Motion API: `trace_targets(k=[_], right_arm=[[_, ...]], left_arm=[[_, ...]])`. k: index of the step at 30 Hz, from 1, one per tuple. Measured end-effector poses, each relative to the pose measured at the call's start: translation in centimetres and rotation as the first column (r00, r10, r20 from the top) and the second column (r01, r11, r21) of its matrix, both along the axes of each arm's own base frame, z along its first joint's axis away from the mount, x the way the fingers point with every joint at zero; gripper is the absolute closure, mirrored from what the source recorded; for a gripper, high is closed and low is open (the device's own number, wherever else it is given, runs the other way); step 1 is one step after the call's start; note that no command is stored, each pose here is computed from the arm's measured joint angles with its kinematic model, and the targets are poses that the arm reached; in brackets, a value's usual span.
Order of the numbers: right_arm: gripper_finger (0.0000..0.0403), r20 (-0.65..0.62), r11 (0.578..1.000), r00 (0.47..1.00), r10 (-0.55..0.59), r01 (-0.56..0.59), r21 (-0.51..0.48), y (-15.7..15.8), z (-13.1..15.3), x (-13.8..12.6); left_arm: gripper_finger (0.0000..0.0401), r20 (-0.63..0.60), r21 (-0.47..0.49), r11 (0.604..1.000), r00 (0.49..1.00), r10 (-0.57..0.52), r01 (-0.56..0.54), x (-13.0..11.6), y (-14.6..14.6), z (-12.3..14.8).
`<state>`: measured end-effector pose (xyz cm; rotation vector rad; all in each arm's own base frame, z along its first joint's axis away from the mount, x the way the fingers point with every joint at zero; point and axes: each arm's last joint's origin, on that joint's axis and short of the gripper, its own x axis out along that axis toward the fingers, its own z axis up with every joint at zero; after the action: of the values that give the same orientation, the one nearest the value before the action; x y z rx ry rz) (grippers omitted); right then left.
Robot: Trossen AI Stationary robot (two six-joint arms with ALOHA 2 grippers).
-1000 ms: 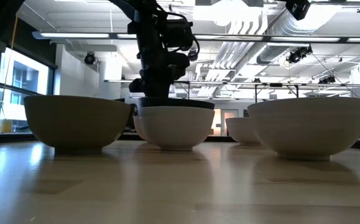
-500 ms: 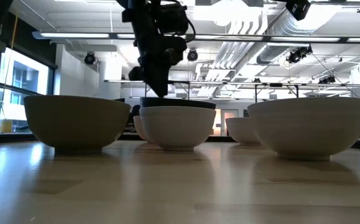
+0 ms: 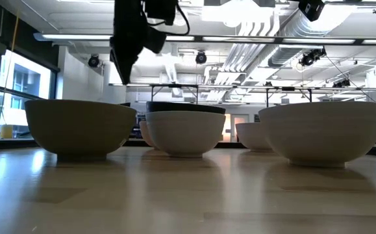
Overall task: Nest bowls inside each other
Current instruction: Stack the gray bowl on the black bowl
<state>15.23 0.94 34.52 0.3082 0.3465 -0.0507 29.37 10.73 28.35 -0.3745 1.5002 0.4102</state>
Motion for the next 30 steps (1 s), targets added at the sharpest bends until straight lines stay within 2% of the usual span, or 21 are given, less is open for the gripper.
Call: trace_targets(k=[4,8,12,16,20,30], right_arm=[[0.0261,0.000,1.000,1.000,-0.001,0.001,0.004,0.0,0.0,0.0],[0.0261,0.000,1.000,1.000,0.003,-0.003,0.009,0.0,0.0,0.0],[0.0261,0.000,1.000,1.000,0.000,0.000,0.024,0.0,0.0,0.0],[0.0261,-0.001,1.000,1.000,0.006,-0.006,0.029,0.0,0.0,0.0],[0.0261,-0.001,1.000,1.000,0.006,-0.006,0.027,0.0,0.0,0.0],[0.0261,-0.001,1.000,1.000,0.006,-0.006,0.026,0.0,0.0,0.0]], left_arm=[[0.0309,-0.010,-0.006,0.993,0.993,-0.119,0.119,-0.1,-1.1,0.4],[0.0267,-0.017,-0.011,0.967,0.967,-0.255,0.255,0.2,-2.4,0.4],[0.0232,-0.060,-0.057,0.936,0.935,-0.350,0.347,-0.2,-3.4,-1.3],[0.0218,-0.121,-0.115,0.928,0.923,-0.366,0.353,-1.1,-3.7,-4.1],[0.0224,-0.100,-0.115,0.938,0.936,-0.337,0.326,-1.2,-3.8,-6.4],[0.0248,-0.007,-0.112,0.942,0.948,-0.318,0.315,-0.6,-4.1,-7.6]])
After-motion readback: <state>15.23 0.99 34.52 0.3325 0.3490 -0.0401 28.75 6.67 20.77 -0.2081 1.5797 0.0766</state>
